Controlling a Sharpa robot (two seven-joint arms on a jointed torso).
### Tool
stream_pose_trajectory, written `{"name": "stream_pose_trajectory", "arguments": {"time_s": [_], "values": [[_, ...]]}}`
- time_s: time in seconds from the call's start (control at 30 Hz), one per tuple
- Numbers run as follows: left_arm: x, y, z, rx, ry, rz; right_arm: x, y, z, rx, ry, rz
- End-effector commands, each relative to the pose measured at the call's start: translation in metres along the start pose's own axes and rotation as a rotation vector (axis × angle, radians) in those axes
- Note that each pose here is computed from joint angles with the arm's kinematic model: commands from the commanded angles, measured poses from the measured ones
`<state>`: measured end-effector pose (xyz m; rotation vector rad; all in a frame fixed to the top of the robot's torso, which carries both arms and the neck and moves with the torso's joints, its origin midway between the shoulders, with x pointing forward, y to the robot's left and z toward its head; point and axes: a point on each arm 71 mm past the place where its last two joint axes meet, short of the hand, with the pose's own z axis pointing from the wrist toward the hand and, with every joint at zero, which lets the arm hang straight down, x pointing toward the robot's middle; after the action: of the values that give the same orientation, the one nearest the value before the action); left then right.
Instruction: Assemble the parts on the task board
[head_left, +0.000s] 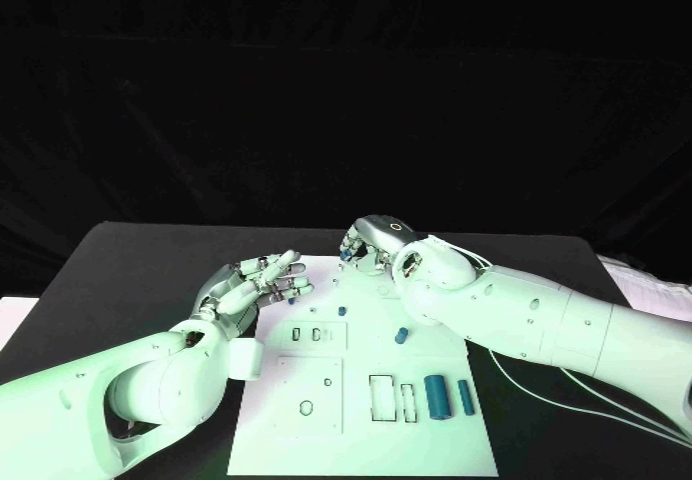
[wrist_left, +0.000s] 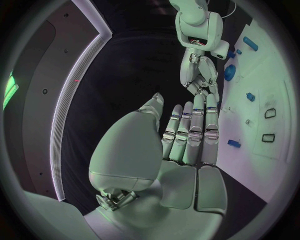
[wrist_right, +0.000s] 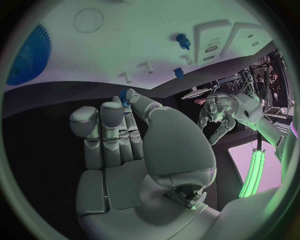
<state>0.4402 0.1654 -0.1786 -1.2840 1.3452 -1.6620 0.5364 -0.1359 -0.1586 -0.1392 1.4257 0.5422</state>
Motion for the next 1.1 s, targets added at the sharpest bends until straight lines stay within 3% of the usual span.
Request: {"name": "stream_pose_trajectory", "arguments": {"time_s": [0.03,0.5,1.1], "values": [[0.0033,-0.0013,0.0000,0.005,0.023,-0.013,0.0047,0.0038,0.0020,-0.016,0.041,-0.016],[0.0032,-0.0013,0.0005,0.004,0.024,-0.014,0.0131,0.0042,0.0048,0.005,0.091,-0.050],[0.0018,-0.0015,0.0006,0.004,0.021,-0.012,0.0118,0.0036,0.0022,0.018,0.085,-0.078]]}}
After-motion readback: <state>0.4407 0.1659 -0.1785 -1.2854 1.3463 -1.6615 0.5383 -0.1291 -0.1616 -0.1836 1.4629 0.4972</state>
